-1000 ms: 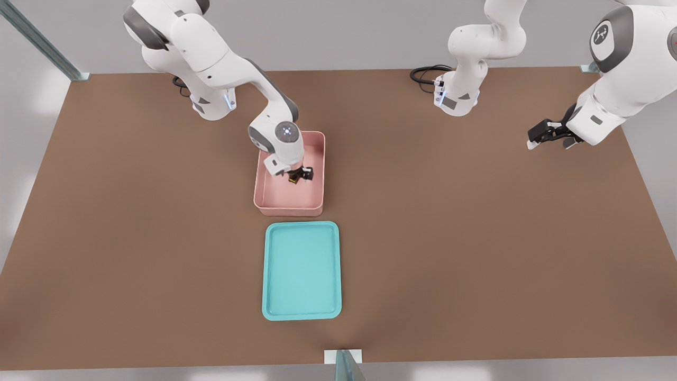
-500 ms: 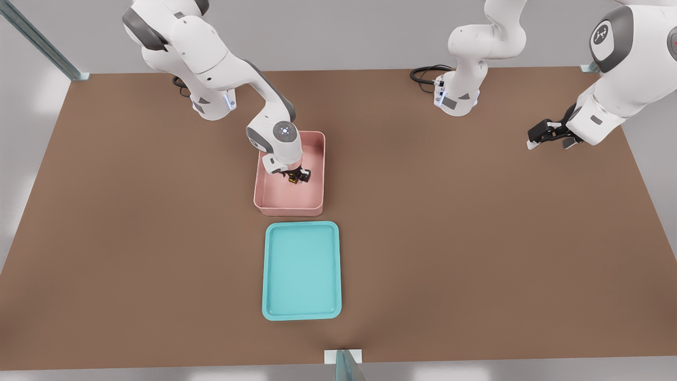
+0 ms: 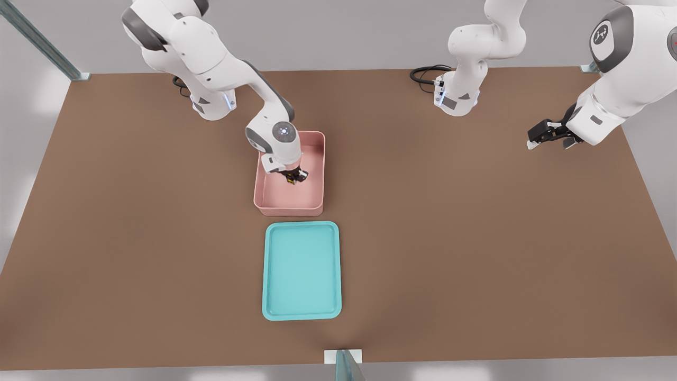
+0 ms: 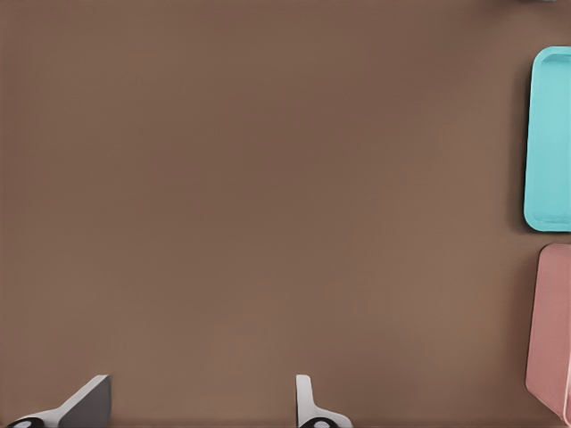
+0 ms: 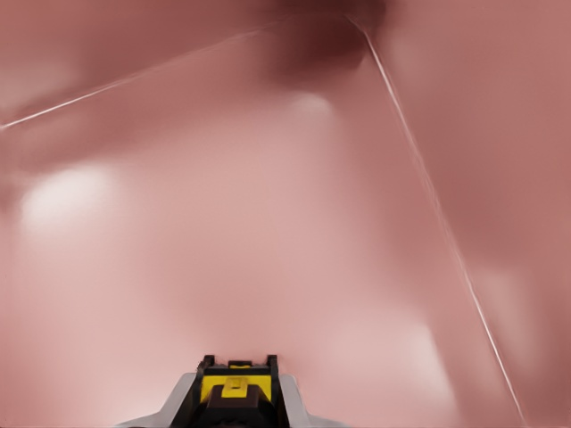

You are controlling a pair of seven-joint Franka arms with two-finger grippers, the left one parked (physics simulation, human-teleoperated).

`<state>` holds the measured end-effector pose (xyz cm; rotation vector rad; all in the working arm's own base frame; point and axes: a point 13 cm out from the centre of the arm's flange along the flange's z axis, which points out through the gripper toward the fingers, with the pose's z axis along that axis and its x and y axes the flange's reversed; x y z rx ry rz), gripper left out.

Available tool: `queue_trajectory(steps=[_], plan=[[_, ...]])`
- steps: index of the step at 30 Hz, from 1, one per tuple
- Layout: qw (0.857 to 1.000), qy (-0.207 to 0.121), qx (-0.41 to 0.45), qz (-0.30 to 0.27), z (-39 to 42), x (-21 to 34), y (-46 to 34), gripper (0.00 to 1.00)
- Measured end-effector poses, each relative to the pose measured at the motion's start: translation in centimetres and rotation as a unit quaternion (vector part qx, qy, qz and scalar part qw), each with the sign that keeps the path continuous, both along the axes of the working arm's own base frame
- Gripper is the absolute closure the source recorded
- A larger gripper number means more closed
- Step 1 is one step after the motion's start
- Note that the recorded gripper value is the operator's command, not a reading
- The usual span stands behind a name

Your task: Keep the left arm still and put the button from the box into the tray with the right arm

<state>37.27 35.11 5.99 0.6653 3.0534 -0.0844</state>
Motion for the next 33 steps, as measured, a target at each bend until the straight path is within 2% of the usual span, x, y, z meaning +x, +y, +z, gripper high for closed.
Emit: queue_trajectory(steps=[3, 6, 8, 11, 12, 13, 18, 19, 22, 23, 24, 26, 27, 29, 33], plan=[[0.998, -0.022, 0.043, -0.043, 5.6, 6.1, -0.5, 0.64], [0.985, -0.067, 0.115, -0.108, 15.6, 18.4, -0.1, 0.64], [0.977, -0.065, 0.156, -0.129, 17.1, 25.2, 0.3, 0.64], [0.980, -0.033, 0.167, -0.105, 9.7, 29.6, 2.4, 0.64], [0.983, -0.028, 0.156, -0.092, 7.2, 29.9, 2.7, 0.61], [0.986, -0.025, 0.145, -0.079, 5.5, 29.8, 2.7, 0.00], [0.993, -0.033, 0.112, -0.025, 4.1, 29.7, 2.5, 0.00], [0.992, -0.045, 0.113, -0.014, 6.2, 30.0, 3.1, 0.00], [0.986, -0.106, 0.122, 0.028, 22.1, 30.0, 5.3, 0.00], [0.987, -0.106, 0.117, 0.022, 25.7, 30.8, 1.9, 0.00], [0.990, -0.097, 0.098, 0.004, 26.9, 32.5, -4.5, 0.00], [0.994, -0.092, -0.019, -0.049, 29.0, 35.4, -21.3, 0.00], [0.990, -0.097, -0.064, -0.075, 34.1, 33.7, -26.6, 0.00], [0.991, -0.073, -0.071, -0.085, 40.6, 27.6, -30.0, 0.00], [0.999, 0.007, -0.035, -0.035, 41.4, 21.8, -30.3, 0.00]])
